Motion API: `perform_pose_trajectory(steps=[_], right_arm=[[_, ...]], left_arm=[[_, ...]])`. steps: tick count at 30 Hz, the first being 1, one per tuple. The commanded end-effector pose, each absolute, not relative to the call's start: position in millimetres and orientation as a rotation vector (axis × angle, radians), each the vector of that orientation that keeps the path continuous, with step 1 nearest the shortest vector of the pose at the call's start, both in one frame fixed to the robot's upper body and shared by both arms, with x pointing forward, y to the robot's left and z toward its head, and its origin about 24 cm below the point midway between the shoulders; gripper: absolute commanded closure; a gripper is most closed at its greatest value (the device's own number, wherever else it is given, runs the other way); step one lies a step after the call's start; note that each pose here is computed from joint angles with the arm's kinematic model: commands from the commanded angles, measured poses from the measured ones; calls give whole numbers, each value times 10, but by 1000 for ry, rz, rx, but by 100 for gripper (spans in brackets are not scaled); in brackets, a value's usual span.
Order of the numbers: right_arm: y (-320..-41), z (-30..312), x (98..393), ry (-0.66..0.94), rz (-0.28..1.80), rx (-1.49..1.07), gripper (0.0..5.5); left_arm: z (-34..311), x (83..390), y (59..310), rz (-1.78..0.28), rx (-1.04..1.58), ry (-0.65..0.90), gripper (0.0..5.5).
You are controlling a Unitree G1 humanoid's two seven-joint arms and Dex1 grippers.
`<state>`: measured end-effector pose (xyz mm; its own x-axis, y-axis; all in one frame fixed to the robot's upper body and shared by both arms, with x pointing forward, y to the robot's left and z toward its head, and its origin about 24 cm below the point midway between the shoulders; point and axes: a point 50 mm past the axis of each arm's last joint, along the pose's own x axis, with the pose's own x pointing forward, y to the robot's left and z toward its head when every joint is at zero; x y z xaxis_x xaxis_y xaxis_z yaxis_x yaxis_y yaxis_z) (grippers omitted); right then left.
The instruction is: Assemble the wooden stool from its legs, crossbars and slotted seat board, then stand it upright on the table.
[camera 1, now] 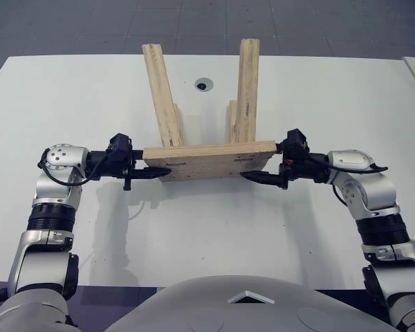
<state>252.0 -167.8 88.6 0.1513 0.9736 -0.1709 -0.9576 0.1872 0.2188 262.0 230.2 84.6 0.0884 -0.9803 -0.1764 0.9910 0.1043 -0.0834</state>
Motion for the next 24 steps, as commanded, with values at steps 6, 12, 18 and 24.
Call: perform_pose_trajectory(steps=[6,12,18,24], right_arm=[[-1812,1582,2457,396,1532,570,314],[-1747,2166,3101,203,1363,1121,381],[-1607,2046,3695,160,830,1492,371],[-1746,1889,3961,196,569,1417,275]], left_arm=[[1647,2570,2284,-1570,-476,370,397],[2049,3075,2171,-1385,-1030,355,276],[1904,3626,1736,-1032,-1330,293,166],[1761,3899,1751,-661,-1451,261,67]])
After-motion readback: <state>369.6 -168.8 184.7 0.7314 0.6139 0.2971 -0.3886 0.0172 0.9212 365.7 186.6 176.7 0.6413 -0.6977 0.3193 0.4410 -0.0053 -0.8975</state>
